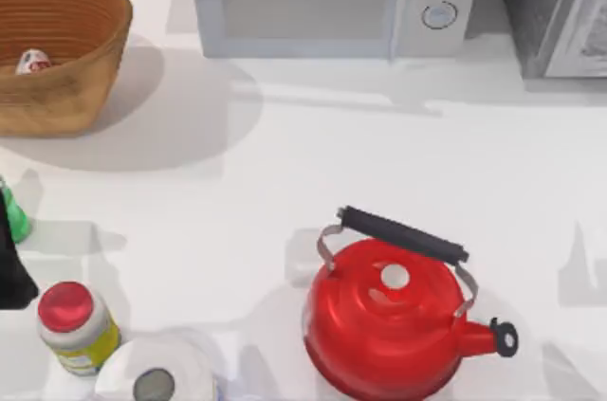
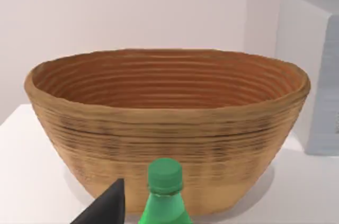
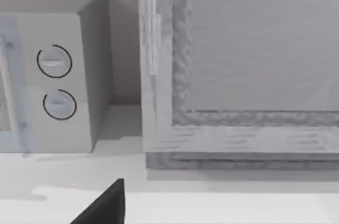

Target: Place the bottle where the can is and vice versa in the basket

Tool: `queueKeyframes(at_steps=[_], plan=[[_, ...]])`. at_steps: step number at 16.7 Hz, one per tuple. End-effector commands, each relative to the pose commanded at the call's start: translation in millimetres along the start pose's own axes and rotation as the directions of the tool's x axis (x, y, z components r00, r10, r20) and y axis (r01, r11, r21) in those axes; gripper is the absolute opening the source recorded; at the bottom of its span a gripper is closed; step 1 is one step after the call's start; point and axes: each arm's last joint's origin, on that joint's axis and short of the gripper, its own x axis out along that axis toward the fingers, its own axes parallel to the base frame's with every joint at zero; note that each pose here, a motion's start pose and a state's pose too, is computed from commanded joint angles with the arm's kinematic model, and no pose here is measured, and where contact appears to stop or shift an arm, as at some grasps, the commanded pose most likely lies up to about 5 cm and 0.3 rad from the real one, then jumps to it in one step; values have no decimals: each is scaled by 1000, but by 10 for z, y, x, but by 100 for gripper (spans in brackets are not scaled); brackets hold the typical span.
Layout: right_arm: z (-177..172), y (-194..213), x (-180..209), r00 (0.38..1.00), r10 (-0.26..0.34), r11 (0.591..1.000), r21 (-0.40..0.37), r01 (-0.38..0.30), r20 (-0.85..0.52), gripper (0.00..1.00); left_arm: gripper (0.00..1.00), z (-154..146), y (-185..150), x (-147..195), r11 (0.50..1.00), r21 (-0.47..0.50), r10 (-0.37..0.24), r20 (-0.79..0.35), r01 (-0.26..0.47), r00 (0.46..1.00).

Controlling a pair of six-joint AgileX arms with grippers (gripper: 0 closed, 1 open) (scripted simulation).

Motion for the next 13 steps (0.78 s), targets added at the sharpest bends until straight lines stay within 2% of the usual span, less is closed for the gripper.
queueKeyframes(at_steps=[3,7,10,13], plan=[[0,0,0,1000,0,1000,0,0,0,100,100,-4,2,3,1000,0,2,-12,-2,1000],[0,0,0,1000,0,1000,0,0,0,100,100,60,16,41,1000,6,17,-147,-17,989],[0,0,0,1000,0,1000,0,0,0,100,100,306,24,112,1000,14,18,-257,-15,966],[0,0,0,1000,0,1000,0,0,0,100,100,689,31,272,1000,19,8,-359,-1,933]])
